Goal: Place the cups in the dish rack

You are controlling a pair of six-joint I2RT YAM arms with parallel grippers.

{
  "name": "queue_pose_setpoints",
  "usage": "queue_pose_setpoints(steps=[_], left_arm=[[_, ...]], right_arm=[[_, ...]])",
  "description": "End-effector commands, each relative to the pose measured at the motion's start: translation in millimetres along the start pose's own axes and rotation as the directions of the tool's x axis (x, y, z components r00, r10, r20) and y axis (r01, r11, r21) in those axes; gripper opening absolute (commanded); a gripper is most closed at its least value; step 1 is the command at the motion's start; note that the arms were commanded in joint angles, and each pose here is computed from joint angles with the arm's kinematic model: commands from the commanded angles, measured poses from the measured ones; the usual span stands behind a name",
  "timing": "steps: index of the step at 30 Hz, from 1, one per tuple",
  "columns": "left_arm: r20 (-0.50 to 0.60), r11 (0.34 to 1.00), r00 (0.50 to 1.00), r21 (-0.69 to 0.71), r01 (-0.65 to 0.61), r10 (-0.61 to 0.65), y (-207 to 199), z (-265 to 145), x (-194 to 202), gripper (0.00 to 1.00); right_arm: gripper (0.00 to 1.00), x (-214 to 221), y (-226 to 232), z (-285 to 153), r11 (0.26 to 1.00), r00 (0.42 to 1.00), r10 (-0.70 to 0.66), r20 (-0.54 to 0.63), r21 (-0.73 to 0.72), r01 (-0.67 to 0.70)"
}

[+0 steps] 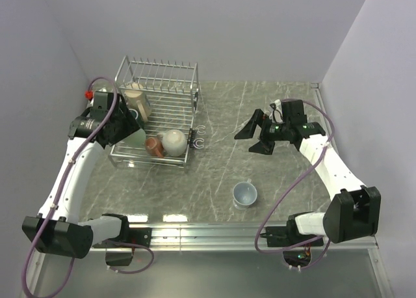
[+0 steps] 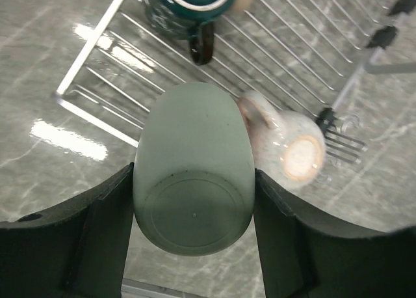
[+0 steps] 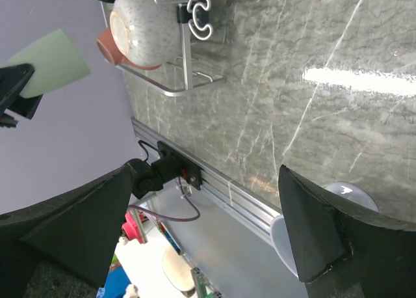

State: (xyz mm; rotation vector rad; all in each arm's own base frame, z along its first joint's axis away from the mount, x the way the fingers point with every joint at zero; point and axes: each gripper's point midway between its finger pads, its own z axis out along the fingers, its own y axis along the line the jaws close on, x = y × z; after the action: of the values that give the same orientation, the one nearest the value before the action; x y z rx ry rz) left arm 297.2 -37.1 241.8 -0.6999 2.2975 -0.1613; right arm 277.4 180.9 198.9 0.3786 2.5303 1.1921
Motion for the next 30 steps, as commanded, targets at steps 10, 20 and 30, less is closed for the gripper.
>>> queue_pose_setpoints(steps=[10, 20, 30], left_arm=[[0.068, 0.981, 0.996, -0.19, -0.036, 0.05, 26.9, 43.4, -16.4, 0.0], [0.024, 0.982, 0.999, -0.189, -0.03, 0.035, 42.1, 74.1, 0.2, 0.0], [0.033, 0.98, 0.999, -0.196, -0.028, 0.035, 46.5, 89.8, -7.2, 0.0]], right_arm=[[1.0, 11.3, -6.5, -6.2, 0.998, 0.998, -0.057, 0.002, 0.013, 0.057], [1.0, 11.3, -18.5, -5.2, 0.996, 0.998, -0.062, -0.006, 0.071, 0.062], [1.0, 11.9, -26.0, -4.7, 0.992, 0.998, -0.056, -0.021, 0.111, 0.058]])
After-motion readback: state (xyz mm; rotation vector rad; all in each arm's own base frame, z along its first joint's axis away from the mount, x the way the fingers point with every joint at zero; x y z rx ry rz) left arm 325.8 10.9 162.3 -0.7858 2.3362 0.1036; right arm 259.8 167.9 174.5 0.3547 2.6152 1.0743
